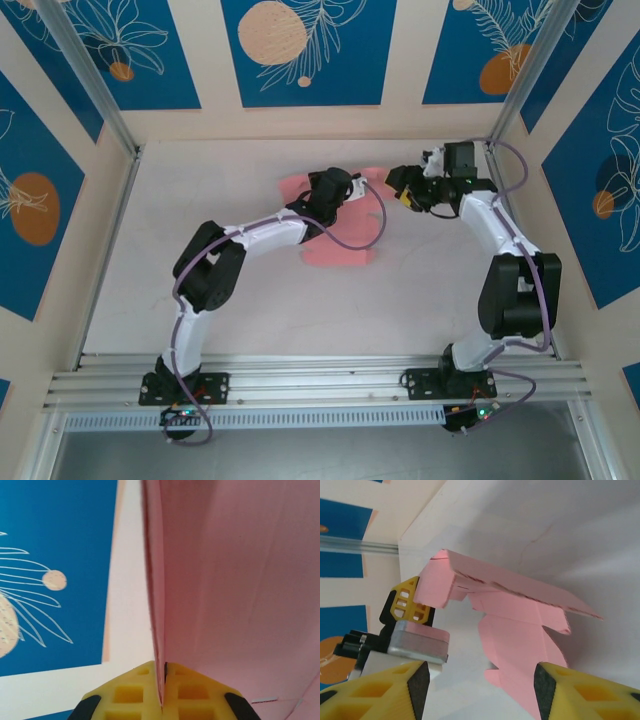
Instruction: Fold the paper box
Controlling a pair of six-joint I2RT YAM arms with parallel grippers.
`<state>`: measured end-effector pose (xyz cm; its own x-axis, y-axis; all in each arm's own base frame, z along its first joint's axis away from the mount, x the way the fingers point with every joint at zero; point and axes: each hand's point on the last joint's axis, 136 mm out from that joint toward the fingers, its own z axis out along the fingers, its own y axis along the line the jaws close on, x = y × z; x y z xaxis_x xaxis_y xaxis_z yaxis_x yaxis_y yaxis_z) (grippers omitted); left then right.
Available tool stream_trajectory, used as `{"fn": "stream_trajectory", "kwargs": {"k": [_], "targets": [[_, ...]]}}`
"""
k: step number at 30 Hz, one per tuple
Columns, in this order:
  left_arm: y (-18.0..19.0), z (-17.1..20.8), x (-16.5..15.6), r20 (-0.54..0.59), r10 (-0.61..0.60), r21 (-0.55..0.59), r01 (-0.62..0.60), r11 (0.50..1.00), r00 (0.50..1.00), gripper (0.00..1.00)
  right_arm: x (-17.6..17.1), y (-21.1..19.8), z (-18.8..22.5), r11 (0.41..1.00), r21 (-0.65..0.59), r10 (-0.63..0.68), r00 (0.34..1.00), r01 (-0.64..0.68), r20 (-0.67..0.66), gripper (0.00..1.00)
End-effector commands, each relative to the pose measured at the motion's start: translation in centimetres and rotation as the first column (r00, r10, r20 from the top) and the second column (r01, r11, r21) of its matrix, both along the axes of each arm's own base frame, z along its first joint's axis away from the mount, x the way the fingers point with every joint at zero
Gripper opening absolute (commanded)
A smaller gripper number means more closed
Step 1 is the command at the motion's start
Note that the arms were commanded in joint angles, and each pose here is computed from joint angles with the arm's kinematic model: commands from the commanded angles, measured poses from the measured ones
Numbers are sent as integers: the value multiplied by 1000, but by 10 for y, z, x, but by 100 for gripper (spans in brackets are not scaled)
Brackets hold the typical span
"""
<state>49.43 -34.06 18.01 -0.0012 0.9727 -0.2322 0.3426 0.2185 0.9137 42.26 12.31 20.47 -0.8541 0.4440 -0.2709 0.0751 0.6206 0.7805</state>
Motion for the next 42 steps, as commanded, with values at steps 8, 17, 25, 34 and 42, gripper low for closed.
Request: {"fn": "stream_trajectory", "kwargs": {"k": [8,17,25,34,42], "targets": [[-6,24,3,136,8,16,-11,1000,991,0,18,30,28,989,-139,64,996,-56,57,58],[-9,27,4,147,7,-3,-6,1000,989,0,37,50,21,988,-125,90,996,-87,23,58],[-13,21,-1,143,-7,-11,9,1000,990,0,50,61,12,985,-134,108,994,-105,11,58],[-13,-14,2,161,-23,123,3,992,987,0,49,54,-19,985,-153,74,994,-85,-77,46],[-13,-37,7,154,-44,199,12,980,987,0,14,19,-10,978,-188,96,995,-91,16,46]]}}
